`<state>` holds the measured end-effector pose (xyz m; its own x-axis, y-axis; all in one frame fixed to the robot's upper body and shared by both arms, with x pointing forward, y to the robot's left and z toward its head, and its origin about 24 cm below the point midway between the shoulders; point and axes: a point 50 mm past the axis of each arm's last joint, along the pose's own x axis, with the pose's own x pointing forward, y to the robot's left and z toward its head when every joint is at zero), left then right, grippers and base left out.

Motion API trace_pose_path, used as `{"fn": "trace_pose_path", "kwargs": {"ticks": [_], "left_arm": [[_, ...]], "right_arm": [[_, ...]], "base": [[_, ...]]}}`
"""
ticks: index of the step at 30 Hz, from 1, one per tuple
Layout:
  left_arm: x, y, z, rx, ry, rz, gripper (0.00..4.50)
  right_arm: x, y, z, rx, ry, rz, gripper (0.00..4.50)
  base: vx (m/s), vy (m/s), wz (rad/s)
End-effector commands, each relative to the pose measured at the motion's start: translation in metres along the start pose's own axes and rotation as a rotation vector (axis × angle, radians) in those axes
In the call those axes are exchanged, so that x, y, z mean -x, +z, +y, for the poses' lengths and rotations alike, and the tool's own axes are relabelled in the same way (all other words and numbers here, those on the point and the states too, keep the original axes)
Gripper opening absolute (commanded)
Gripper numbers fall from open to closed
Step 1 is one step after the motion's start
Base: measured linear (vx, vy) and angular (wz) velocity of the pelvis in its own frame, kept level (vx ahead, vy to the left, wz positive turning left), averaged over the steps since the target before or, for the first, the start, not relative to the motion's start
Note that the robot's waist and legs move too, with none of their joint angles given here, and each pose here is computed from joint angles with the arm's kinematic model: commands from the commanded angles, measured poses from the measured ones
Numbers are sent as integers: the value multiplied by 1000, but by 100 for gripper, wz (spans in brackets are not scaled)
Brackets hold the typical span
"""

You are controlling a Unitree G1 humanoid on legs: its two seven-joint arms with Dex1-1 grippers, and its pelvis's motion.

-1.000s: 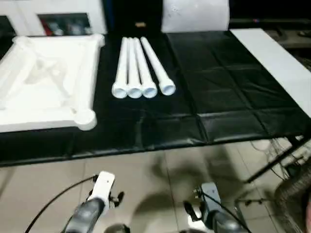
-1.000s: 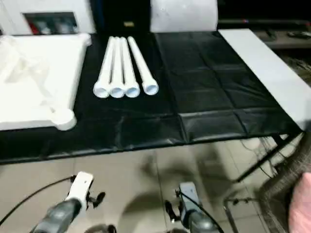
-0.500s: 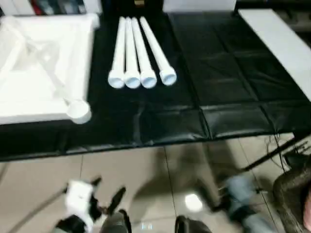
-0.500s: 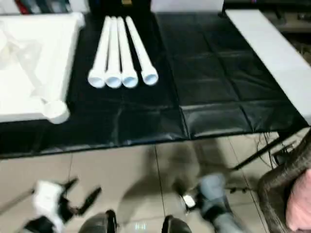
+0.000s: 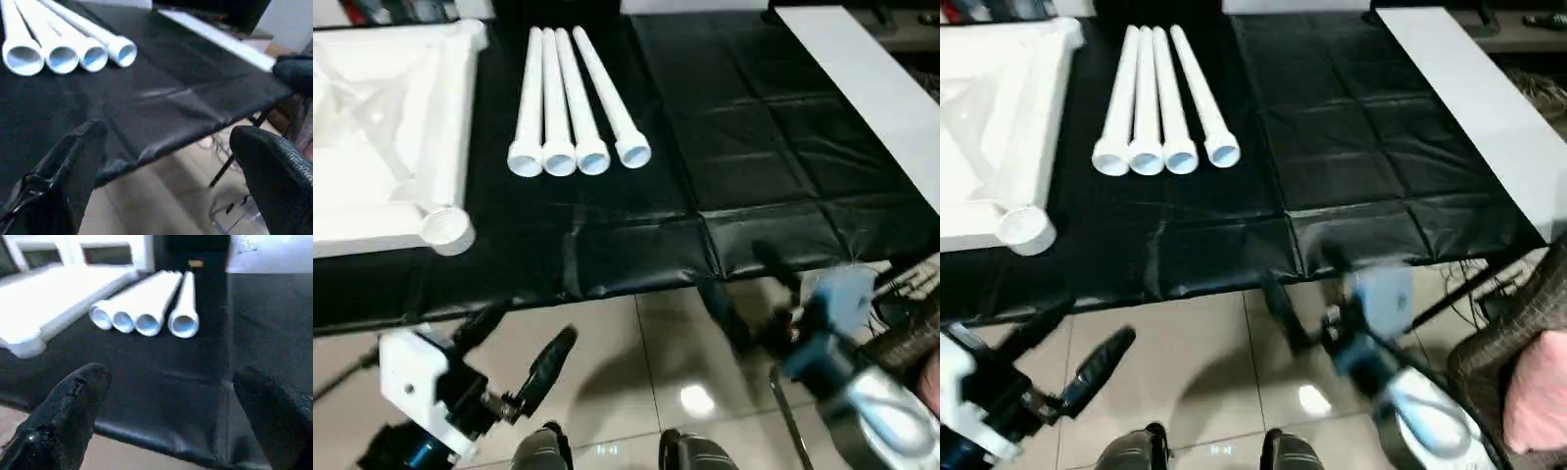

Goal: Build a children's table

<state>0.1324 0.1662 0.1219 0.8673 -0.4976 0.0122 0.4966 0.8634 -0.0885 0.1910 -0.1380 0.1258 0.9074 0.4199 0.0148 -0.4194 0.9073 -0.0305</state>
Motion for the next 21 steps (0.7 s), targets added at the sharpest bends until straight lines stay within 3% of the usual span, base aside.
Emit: {"fn": "trace_pose_path", "kwargs": {"ticks": [1, 3, 6, 9, 12, 15, 19, 21], "left_arm": [[-13, 9, 5, -36, -1, -38, 447], [-36, 12, 24, -72, 75, -91, 447], [-58, 3, 46, -122, 231, -46, 447], [-73, -3, 50, -115, 306, -13, 447], [-81, 1, 51, -109, 354, -9, 447], [-86, 13, 57, -99, 356, -27, 447], [-86, 11, 59, -168, 323, 12, 447], [-84, 5, 63, -139, 345, 61, 447]], "right_arm": [[-8, -2, -4, 29, -89, 26, 450], [-22, -7, -3, 9, -85, 55, 450], [-31, -11, -6, -24, -116, 73, 450], [-40, -14, -10, -30, -164, 71, 450], [-47, -12, -11, -110, -167, 37, 450], [-56, -12, -6, -69, -130, 16, 450], [-54, -17, -12, -13, -206, 35, 450], [-51, -17, -17, -3, -302, 58, 450]], "base": [[-50, -14, 1], [-57, -14, 0], [-66, -6, -2], [-81, 10, 28], [-58, 14, 60], [-42, 90, 51], [-9, 264, 53], [17, 313, 60]]}}
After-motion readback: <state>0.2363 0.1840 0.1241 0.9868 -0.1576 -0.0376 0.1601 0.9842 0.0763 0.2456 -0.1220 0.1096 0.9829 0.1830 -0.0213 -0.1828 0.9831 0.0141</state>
